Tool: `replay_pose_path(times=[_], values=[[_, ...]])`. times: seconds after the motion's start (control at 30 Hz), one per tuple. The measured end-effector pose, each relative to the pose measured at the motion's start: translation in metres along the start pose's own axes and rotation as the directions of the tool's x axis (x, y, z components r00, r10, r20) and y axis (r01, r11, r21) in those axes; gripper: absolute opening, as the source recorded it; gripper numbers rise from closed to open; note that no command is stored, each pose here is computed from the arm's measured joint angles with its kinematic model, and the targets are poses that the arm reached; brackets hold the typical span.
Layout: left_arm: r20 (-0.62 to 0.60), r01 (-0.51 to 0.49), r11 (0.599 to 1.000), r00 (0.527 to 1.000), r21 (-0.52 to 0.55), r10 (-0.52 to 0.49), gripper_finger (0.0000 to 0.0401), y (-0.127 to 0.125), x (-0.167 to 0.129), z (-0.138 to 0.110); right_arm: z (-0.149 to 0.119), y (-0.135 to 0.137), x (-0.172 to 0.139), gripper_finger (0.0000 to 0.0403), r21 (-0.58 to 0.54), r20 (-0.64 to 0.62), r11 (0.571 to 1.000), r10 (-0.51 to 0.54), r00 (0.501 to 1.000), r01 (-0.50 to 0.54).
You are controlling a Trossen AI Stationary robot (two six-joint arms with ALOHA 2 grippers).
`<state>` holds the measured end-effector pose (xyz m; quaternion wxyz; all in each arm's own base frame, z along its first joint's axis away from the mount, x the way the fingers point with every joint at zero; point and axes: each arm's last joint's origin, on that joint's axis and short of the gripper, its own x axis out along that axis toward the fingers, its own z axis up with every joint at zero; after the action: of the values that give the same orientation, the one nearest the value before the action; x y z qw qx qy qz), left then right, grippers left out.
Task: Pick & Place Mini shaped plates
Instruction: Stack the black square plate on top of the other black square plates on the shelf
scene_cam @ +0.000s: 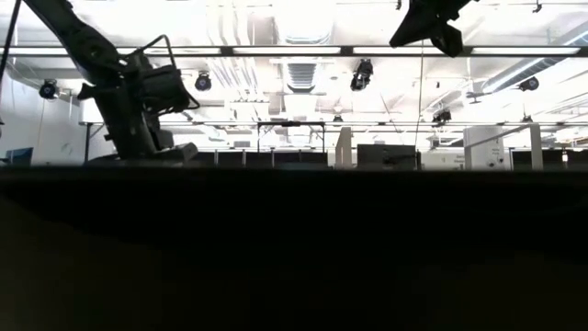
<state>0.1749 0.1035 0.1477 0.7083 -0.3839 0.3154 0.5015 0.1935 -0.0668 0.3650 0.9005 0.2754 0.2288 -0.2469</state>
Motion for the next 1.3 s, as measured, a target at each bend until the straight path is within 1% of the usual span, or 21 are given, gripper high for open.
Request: replay_pose_path(times=[0.2,0.4,0.53,0.6,0.7,0.83,0.97,1.07,1.2,1.3], values=[[-0.004,-0.005,1.0,1.0,-0.011,0.005,0.0062,0.004,0.005,-0.005,0.002,0.001,0.0,0.0012,0.001,0.023,1.0,0.014,1.0,-0.014],[-0.013,0.027,1.0,1.0,-0.013,-0.027,0.0062,0.001,0.013,-0.007,0.003,0.002,0.0,0.0012,-0.013,0.032,1.0,0.021,0.999,-0.02],[-0.018,0.023,1.0,1.0,-0.011,-0.023,0.0061,0.0,0.016,-0.007,0.003,0.002,0.0,0.0012,-0.013,0.032,1.0,0.02,0.999,-0.02],[-0.021,0.023,1.0,1.0,-0.01,-0.024,0.005,0.0,0.016,-0.007,0.003,0.002,0.0,0.0012,-0.013,0.032,1.0,0.02,0.999,-0.02],[-0.026,0.042,0.999,0.999,0.007,-0.041,0.0012,-0.001,0.016,-0.006,0.003,0.002,0.0,0.0012,-0.013,0.032,1.0,0.02,0.999,-0.02],[-0.043,0.072,0.997,0.997,0.038,-0.07,0.0003,-0.005,0.013,-0.003,0.003,0.002,0.0,0.0012,-0.017,0.033,1.0,0.02,0.999,-0.02],[-0.065,0.153,0.985,0.987,0.083,-0.148,0.0001,-0.019,0.005,0.006,0.003,0.002,-0.004,0.0012,-0.017,0.042,0.999,0.028,0.999,-0.027],[-0.068,0.223,0.966,0.974,0.13,-0.215,0.0001,-0.038,-0.007,0.014,0.003,0.001,-0.009,0.0012,-0.016,0.054,0.999,0.034,0.998,-0.033],[-0.085,0.333,0.921,0.943,0.202,-0.322,0.0001,-0.068,-0.029,0.023,0.004,0.001,-0.014,0.0012,-0.016,0.068,0.999,0.043,0.997,-0.042],[-0.096,0.383,0.887,0.924,0.257,-0.371,0.0001,-0.092,-0.043,0.025,0.003,0.001,-0.015,0.0012,-0.017,0.068,0.999,0.049,0.997,-0.048]])
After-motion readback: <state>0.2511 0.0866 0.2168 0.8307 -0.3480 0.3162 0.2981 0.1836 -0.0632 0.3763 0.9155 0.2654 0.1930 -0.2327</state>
